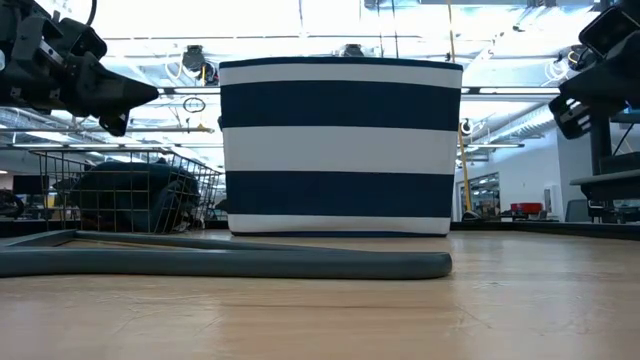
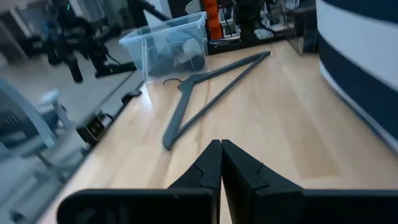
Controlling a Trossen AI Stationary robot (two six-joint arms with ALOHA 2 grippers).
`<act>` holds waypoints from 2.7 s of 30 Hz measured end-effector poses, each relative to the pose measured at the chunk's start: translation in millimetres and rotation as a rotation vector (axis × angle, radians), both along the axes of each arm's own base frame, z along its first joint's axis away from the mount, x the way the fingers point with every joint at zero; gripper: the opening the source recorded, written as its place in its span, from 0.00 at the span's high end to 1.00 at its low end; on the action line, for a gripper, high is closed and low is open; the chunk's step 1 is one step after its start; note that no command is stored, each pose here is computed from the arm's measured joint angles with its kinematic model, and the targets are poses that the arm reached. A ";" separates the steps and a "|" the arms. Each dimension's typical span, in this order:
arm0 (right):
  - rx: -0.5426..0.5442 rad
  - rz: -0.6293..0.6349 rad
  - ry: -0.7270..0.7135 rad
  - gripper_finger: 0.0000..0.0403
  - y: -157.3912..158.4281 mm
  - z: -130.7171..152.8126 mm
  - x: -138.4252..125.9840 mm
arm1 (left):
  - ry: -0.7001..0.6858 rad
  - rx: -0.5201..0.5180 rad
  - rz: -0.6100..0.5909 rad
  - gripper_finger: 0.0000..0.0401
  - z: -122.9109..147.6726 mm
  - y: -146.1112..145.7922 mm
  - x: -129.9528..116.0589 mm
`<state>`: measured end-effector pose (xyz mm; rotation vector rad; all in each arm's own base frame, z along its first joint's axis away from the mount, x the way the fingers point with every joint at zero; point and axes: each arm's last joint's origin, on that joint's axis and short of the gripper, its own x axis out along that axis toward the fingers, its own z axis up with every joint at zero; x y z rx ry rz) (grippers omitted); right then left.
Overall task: Pick & Place Cloths
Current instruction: Return to Home Position
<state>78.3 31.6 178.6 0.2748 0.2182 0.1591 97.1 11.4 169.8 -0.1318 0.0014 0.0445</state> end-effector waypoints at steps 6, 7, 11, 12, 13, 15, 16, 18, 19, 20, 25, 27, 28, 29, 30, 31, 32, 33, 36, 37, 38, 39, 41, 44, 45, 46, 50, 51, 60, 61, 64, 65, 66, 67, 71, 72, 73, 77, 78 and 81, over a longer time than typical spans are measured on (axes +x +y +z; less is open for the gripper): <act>0.053 -0.011 0.011 0.99 0.0 -0.1 0.0 | 0.000 0.000 0.000 0.95 0.0 0.0 0.0; 0.053 -0.011 0.011 0.99 0.0 -0.1 0.0 | 0.000 0.000 0.000 0.95 0.0 0.0 0.0; 0.053 -0.011 0.011 0.99 0.0 -0.1 0.0 | 0.000 0.000 0.000 0.95 0.0 0.0 0.0; 0.053 -0.011 0.010 0.99 0.0 -0.1 0.0 | 0.000 0.000 0.000 0.95 0.0 0.0 0.0; 0.053 -0.011 0.010 0.99 0.0 -0.1 0.0 | 0.000 0.000 0.000 0.95 0.0 0.0 0.0; 0.053 -0.011 0.011 0.99 0.0 -0.1 0.0 | 0.000 0.000 0.000 0.95 0.0 0.0 0.0; 0.053 -0.012 0.011 0.99 0.0 -0.1 0.0 | 0.000 0.000 0.000 0.95 0.0 0.0 0.0; 0.053 -0.012 0.011 0.99 0.0 -0.1 0.0 | 0.000 0.000 0.000 0.95 0.0 0.0 0.0; 0.053 -0.012 0.011 0.99 0.0 -0.1 0.0 | 0.000 0.000 0.000 0.95 0.0 0.0 0.0; 0.053 -0.012 0.011 0.99 0.0 -0.1 0.0 | 0.000 0.000 0.000 0.95 0.0 0.0 0.0; 0.053 -0.012 0.011 0.99 0.0 -0.1 0.0 | 0.000 0.000 -0.001 0.95 0.0 0.0 0.0; 0.053 -0.012 0.011 0.99 0.0 -0.1 0.0 | 0.000 0.000 -0.001 0.95 0.0 0.0 0.0; 0.053 -0.012 0.011 0.99 0.0 -0.1 0.0 | 0.000 0.000 -0.001 0.95 0.0 0.0 0.0; 0.053 -0.012 0.011 0.99 0.0 -0.1 0.0 | 0.000 0.000 -0.001 0.95 0.0 0.0 0.0; 0.053 -0.012 0.011 0.99 0.0 -0.1 0.0 | 0.000 0.000 -0.001 0.95 0.0 0.0 0.0; 0.053 -0.011 0.011 0.99 0.0 -0.1 0.0 | 0.000 0.000 -0.001 0.95 0.0 0.0 0.0; 0.053 -0.012 0.011 0.99 0.0 -0.1 0.0 | 0.000 0.000 -0.001 0.95 0.0 0.0 0.0; 0.053 -0.011 0.010 0.99 0.0 0.0 0.0 | 0.000 0.000 -0.001 0.95 0.0 0.0 0.0; 0.053 -0.011 0.011 0.99 0.0 -0.1 0.0 | 0.000 0.000 -0.001 0.95 0.0 0.0 0.0; 0.053 -0.012 0.011 0.99 0.0 -0.1 0.0 | 0.000 0.000 -0.001 0.95 0.0 0.0 0.0; 0.053 -0.012 0.010 0.99 0.0 -0.1 0.0 | 0.000 0.000 -0.001 0.95 0.0 0.0 0.0; 0.053 -0.012 0.011 0.99 0.0 -0.1 0.0 | 0.000 0.000 -0.001 0.95 0.0 0.0 0.0; 0.053 -0.012 0.010 0.99 0.0 -0.1 0.0 | 0.000 0.000 -0.001 0.95 0.0 0.0 0.0; 0.053 -0.012 0.010 0.99 0.0 -0.1 0.0 | 0.000 -0.001 -0.001 0.95 0.0 0.0 0.0; 0.053 -0.012 0.011 0.99 0.0 -0.1 0.0 | 0.000 0.000 -0.001 0.95 0.0 0.0 0.0; 0.052 -0.012 0.011 0.99 0.0 -0.1 0.0 | 0.000 0.000 -0.001 0.95 0.0 0.0 0.0; 0.052 -0.012 0.011 0.99 0.0 -0.1 0.0 | 0.000 0.000 -0.001 0.95 0.0 0.0 0.0; 0.053 -0.012 0.011 0.99 0.0 -0.1 0.0 | 0.000 0.000 -0.001 0.95 0.0 0.0 0.0; 0.053 -0.012 0.010 0.99 0.0 -0.1 0.0 | 0.000 0.000 -0.001 0.95 0.0 0.0 0.0; 0.053 -0.012 0.011 0.99 0.0 -0.1 0.0 | 0.000 0.000 -0.001 0.95 0.0 0.0 0.0; 0.052 -0.012 0.011 0.99 0.0 -0.1 0.0 | 0.000 0.000 -0.001 0.95 0.0 0.0 0.0; 0.052 -0.012 0.011 0.99 0.0 -0.1 0.0 | 0.001 0.000 -0.001 0.95 -0.1 0.0 0.0; 0.052 -0.012 0.011 0.99 0.0 -0.1 0.0 | 0.000 0.000 -0.001 0.95 0.0 0.0 0.0; 0.052 -0.012 0.011 0.99 0.0 -0.1 0.0 | 0.001 0.000 -0.001 0.95 -0.1 0.0 0.0; 0.052 -0.012 0.011 0.99 0.0 -0.1 0.0 | 0.001 0.000 -0.001 0.95 -0.1 0.0 0.0; 0.053 -0.012 0.011 0.99 0.0 -0.1 0.0 | 0.001 0.000 -0.001 0.95 -0.2 0.0 0.0; 0.052 -0.012 0.011 0.99 0.0 -0.2 0.0 | 0.001 0.000 -0.001 0.95 -0.2 0.0 0.0; 0.052 -0.012 0.011 0.99 0.0 -0.1 0.0 | 0.001 0.000 -0.001 0.95 -0.2 0.0 0.0; 0.052 -0.012 0.011 0.99 0.0 -0.1 0.0 | 0.001 0.000 -0.001 0.95 -0.2 0.0 0.0; 0.052 -0.012 0.011 0.99 0.0 -0.1 0.0 | 0.001 0.000 -0.001 0.95 -0.2 0.0 0.0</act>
